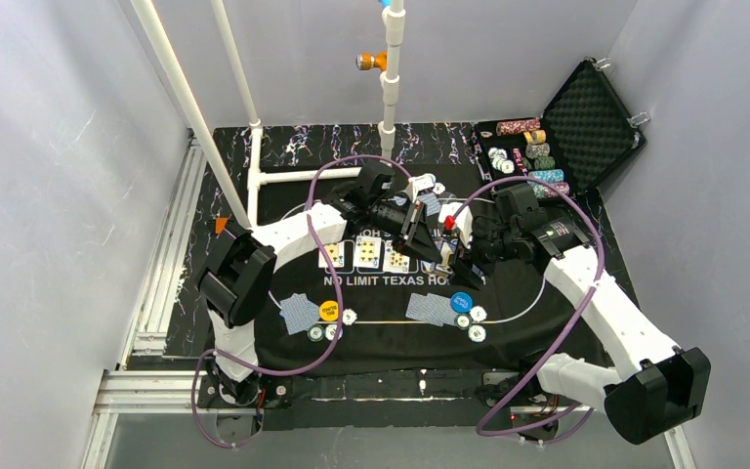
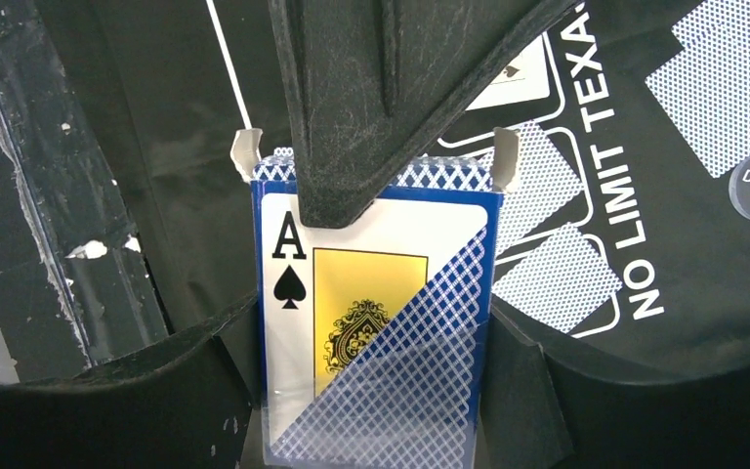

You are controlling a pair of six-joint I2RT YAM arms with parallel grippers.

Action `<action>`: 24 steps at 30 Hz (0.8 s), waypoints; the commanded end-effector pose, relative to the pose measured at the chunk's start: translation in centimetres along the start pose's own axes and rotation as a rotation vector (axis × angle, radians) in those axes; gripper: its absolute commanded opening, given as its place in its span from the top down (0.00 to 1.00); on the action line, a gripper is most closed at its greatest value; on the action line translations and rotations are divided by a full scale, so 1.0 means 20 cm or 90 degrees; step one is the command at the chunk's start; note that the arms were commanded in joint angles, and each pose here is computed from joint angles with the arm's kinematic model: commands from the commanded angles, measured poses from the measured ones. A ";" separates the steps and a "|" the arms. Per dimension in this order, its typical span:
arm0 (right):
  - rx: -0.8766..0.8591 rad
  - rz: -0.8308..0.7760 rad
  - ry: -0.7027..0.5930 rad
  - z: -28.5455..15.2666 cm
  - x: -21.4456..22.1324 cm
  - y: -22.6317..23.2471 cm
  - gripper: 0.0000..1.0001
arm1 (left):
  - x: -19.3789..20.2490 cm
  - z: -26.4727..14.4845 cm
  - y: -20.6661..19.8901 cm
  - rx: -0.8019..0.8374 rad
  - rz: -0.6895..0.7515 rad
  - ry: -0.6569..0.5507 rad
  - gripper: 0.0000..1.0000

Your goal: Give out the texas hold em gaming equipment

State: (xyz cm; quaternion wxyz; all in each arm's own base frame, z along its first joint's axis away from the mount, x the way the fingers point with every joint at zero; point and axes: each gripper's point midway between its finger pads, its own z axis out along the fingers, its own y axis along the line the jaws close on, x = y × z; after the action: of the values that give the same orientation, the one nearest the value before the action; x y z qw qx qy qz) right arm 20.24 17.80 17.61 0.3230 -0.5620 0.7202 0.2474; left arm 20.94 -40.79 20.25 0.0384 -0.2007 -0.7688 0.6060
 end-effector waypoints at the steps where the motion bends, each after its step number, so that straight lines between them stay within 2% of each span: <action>1: 0.036 -0.028 -0.022 -0.03 -0.12 -0.06 0.22 | -0.02 -0.01 -0.07 0.009 0.029 -0.007 1.00; 5: 0.039 -0.029 -0.013 -0.02 -0.12 -0.07 0.13 | -0.02 -0.01 -0.06 0.004 0.022 -0.007 1.00; 12: 0.050 -0.041 0.004 0.00 -0.14 -0.09 0.10 | -0.03 0.00 -0.05 0.004 -0.004 -0.006 1.00; 21: 0.047 -0.064 0.037 0.04 -0.13 -0.08 0.20 | -0.04 0.02 -0.02 0.001 -0.025 -0.003 1.00; 24: 0.050 -0.067 0.048 0.05 -0.12 -0.08 0.28 | -0.04 0.02 -0.02 0.003 -0.022 -0.001 1.00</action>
State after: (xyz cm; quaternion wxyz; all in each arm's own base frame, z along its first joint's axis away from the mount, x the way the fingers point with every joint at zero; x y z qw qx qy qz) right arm 21.51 19.31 17.40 0.3104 -0.5893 0.7190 0.1985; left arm 21.63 -41.18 18.59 0.0518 -0.1658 -0.7885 0.5900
